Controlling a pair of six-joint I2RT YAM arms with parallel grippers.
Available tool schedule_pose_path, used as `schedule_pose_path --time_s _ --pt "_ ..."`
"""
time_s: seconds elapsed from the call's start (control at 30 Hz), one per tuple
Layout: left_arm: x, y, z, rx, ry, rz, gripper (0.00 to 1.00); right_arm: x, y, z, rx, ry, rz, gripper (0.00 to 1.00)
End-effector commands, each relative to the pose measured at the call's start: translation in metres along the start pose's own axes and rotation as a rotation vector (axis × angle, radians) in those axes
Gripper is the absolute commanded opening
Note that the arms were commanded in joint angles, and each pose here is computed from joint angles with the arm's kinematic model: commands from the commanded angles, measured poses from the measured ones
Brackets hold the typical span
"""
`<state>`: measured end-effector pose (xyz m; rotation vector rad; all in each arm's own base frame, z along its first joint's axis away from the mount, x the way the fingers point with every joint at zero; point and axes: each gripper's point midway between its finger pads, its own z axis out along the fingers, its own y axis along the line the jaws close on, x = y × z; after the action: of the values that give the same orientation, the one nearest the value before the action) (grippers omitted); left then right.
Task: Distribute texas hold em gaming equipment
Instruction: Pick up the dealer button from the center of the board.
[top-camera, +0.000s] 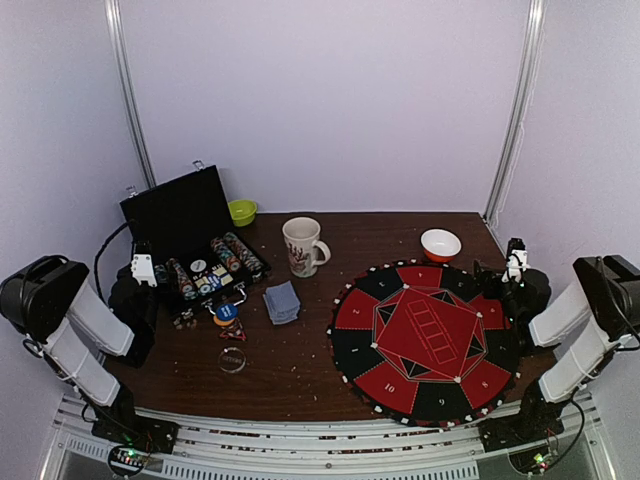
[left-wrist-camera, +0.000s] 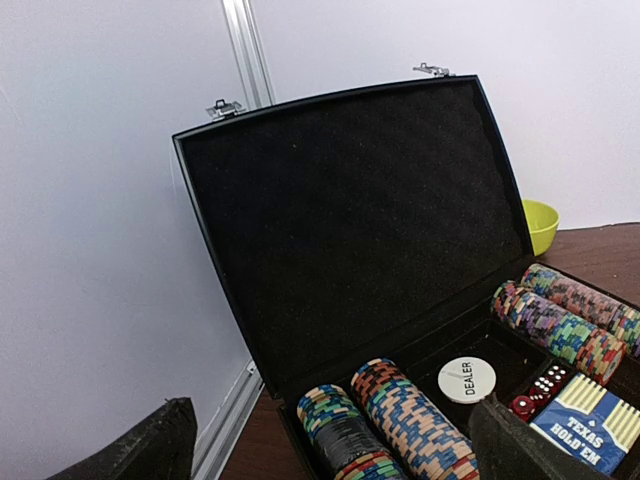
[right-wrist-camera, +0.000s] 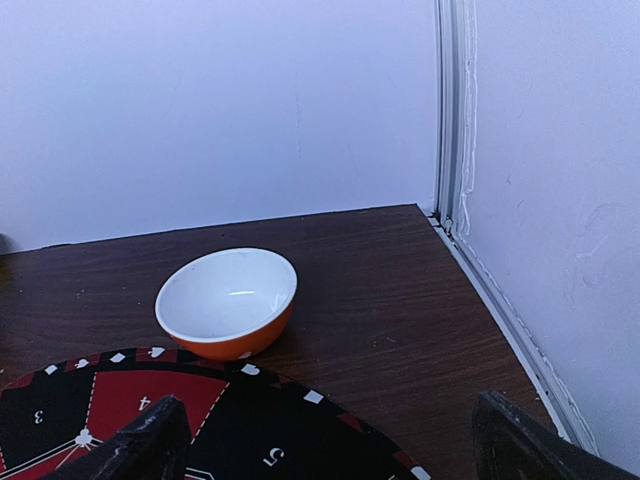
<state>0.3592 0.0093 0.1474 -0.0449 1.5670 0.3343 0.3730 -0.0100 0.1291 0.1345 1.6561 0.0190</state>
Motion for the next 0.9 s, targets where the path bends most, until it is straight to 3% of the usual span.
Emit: schedule_pose_path --time_s 0.0,0.07,0.17,0.33,0.4,0.47,0.57,0.63,0.73,0.87 --pt "-0.013 0.012 -0.003 -0.044 -0.041 -0.048 0.98 -0.005 -0.001 0.001 0.002 -0.017 -0.004 1.00" --pt "-0.028 0.015 -0.015 -0.040 -0.114 -0.045 0.98 -0.005 -0.001 0.001 0.002 -0.017 -0.004 1.00" --pt "-0.042 0.031 -0.024 -0.114 -0.106 -0.073 0.98 -0.005 -0.001 0.001 0.002 -0.017 -0.004 1.00" --pt "-0.136 0.043 -0.026 -0.092 -0.254 -0.258 0.98 -0.029 -0.002 -0.011 0.010 -0.085 0.015 1.00" --pt "-0.159 0.040 -0.022 -0.054 -0.201 -0.346 0.98 -0.041 -0.014 -0.015 0.084 -0.066 0.044 1.00" --pt "-0.166 0.028 -0.016 -0.007 -0.048 -0.364 0.93 -0.072 -0.018 -0.017 0.121 -0.086 0.125 1.00" --pt "-0.203 0.001 -0.028 0.112 0.061 -0.339 0.88 -0.120 0.005 -0.019 0.004 -0.106 0.164 1.00" --pt "-0.235 -0.030 -0.051 0.227 0.078 -0.288 0.88 -0.154 0.025 -0.023 -0.100 -0.130 0.186 1.00" --pt "-0.250 -0.086 -0.093 0.436 0.169 -0.219 0.88 -0.192 0.059 -0.028 -0.277 -0.112 0.201 1.00" --pt "-0.204 -0.153 -0.148 0.636 0.468 -0.076 0.88 -0.212 0.101 -0.026 -0.407 -0.008 0.221 1.00"
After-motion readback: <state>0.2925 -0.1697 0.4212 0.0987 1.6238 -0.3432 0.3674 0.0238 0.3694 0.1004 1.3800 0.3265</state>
